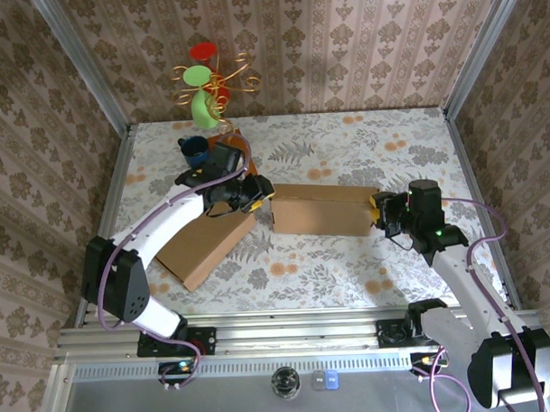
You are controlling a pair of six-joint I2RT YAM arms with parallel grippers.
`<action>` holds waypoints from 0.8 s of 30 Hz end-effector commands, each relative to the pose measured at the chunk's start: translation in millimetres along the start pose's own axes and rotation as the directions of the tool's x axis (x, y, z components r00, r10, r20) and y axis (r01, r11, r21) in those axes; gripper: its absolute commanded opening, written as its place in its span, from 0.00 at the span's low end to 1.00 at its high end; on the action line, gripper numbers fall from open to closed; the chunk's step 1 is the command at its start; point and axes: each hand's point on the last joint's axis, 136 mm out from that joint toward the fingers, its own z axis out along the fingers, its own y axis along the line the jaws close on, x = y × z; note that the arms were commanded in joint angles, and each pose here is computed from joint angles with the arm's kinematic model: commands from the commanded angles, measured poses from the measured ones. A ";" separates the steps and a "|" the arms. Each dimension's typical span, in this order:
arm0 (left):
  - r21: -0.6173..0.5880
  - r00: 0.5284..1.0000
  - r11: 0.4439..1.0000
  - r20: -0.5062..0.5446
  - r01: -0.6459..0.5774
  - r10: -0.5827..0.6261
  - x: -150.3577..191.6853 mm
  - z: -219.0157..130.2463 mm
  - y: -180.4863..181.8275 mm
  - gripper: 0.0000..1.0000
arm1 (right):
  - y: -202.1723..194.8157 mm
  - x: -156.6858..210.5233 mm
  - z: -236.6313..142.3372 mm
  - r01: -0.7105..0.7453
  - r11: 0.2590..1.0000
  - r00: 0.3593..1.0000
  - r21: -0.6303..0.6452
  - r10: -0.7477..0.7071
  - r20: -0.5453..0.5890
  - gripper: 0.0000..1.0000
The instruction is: Fold the paper box
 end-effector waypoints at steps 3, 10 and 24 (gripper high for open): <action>0.037 1.000 0.999 -0.020 0.017 -0.016 1.3 6.7 -8.5 0.42 | -37.2 -7.4 6.5 -0.019 0.992 0.999 0.127 0.015 0.029 0.31; 0.021 0.998 0.999 -0.049 0.036 -0.035 16.4 18.5 10.2 0.32 | -42.7 -6.3 7.5 -0.011 0.988 1.000 0.152 0.008 0.020 0.27; 0.067 0.994 0.993 0.052 -0.099 0.095 28.9 16.9 21.8 0.19 | -23.0 1.1 -6.1 0.030 0.996 1.000 0.082 -0.030 0.000 0.67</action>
